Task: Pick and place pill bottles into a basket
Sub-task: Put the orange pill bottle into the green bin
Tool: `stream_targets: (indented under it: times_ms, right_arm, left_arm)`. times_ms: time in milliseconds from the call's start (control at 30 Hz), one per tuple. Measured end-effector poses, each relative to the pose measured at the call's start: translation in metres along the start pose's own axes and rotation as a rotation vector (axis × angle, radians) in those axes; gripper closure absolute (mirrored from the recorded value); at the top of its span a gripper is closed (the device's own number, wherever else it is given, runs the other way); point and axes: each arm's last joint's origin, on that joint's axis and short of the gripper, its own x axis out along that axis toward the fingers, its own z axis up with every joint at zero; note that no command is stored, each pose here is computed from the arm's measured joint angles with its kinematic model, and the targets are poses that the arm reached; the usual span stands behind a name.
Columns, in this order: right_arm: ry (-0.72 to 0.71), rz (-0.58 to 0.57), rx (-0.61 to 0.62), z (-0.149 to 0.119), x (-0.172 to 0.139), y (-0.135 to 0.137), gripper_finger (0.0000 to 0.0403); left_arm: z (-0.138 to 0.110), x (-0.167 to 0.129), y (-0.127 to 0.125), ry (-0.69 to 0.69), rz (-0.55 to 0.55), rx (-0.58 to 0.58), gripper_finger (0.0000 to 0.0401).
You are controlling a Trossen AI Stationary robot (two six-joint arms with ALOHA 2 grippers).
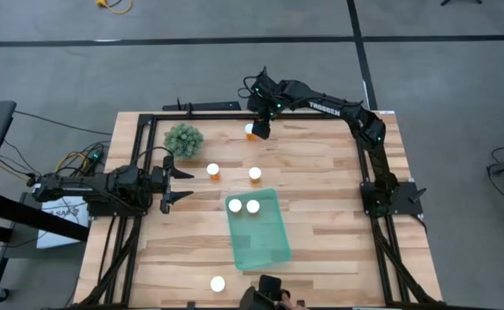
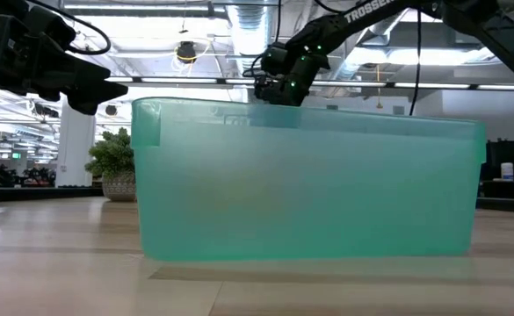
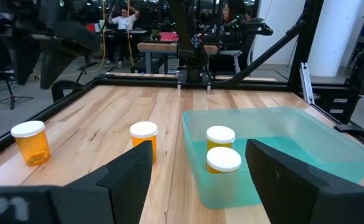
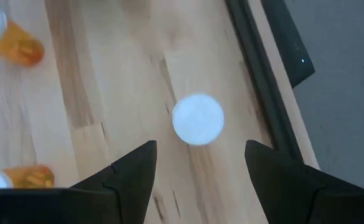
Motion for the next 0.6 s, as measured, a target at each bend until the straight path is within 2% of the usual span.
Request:
stream_targets:
  times_ms: [300, 600]
  right_arm:
    - [-0.025, 0.006, 0.029, 0.005, 0.008, 0.005, 0.0163]
    - [-0.056, 0.024, -0.039, 0.013, 0.014, 0.025, 0.0163]
  left_arm:
    - [0.000, 0.000, 0.000, -0.001, 0.000, 0.000, 0.0153]
    - [0.000, 0.000, 0.000, 0.000, 0.000, 0.000, 0.0153]
